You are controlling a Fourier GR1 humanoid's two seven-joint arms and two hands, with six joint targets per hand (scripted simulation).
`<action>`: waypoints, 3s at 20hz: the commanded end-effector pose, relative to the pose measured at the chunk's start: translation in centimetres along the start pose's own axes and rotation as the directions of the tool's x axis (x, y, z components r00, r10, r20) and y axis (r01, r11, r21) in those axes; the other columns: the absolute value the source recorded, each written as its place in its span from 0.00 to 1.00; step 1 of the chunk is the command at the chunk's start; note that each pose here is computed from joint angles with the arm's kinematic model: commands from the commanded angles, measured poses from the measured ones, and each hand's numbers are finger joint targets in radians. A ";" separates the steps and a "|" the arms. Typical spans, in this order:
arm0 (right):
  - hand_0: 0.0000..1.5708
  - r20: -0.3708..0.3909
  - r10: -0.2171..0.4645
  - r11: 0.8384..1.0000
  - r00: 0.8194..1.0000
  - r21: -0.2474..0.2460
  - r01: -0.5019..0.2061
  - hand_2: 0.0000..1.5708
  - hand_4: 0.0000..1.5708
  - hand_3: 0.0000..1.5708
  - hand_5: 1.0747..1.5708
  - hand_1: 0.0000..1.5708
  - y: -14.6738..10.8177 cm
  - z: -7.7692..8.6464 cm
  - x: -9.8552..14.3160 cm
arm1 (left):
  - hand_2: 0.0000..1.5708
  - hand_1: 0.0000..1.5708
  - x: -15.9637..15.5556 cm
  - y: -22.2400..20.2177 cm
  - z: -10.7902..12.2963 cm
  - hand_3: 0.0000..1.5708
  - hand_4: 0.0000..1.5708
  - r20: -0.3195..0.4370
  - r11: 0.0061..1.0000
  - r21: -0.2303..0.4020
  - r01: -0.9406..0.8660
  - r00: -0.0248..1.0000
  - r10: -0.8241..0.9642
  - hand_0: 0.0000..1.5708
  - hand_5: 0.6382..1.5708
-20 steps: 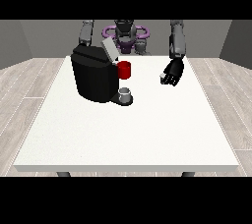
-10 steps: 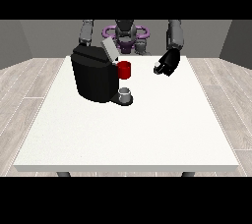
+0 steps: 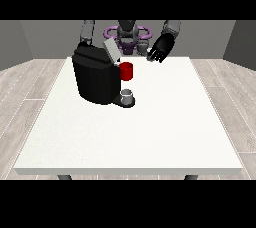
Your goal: Insert the coffee pod into the coffee machine and close the lid
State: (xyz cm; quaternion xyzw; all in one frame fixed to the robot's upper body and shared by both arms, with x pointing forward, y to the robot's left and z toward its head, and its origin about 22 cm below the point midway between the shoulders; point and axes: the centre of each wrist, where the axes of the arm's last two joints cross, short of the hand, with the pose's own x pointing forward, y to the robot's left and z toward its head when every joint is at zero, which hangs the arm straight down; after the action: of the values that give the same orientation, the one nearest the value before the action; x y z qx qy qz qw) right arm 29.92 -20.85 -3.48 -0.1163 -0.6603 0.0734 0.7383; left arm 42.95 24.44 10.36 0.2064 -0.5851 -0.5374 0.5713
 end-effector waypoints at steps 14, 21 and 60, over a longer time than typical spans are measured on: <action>0.00 0.153 -0.035 0.998 0.988 0.054 0.027 0.00 0.00 0.00 1.00 0.00 1.0 -1.0 5.3 | 0.81 0.77 4.9 9.8 -0.4 0.80 0.30 0.005 0.983 0.171 -0.062 0.998 0.062 0.77 1.00; 0.00 0.216 -0.048 0.997 0.975 -0.043 0.059 0.00 0.17 0.00 1.00 0.00 -1.9 -2.9 6.8 | 0.82 0.78 7.2 11.8 -0.4 0.78 0.30 0.035 0.978 0.205 -0.032 0.999 0.025 0.78 1.00; 0.00 0.258 -0.035 0.997 0.965 -0.060 0.052 0.00 0.00 0.00 1.00 0.00 -3.3 -4.0 8.6 | 0.76 0.75 7.7 15.9 0.7 0.74 0.22 0.062 0.951 0.308 0.036 0.996 -0.057 0.75 1.00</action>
State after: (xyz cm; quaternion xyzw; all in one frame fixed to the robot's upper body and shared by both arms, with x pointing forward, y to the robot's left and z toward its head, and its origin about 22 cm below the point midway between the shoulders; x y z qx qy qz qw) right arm 35.05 -21.27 5.55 -0.1147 -0.7523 0.0464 0.6471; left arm 46.25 23.39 28.58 0.2744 -0.6666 -0.4675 0.5117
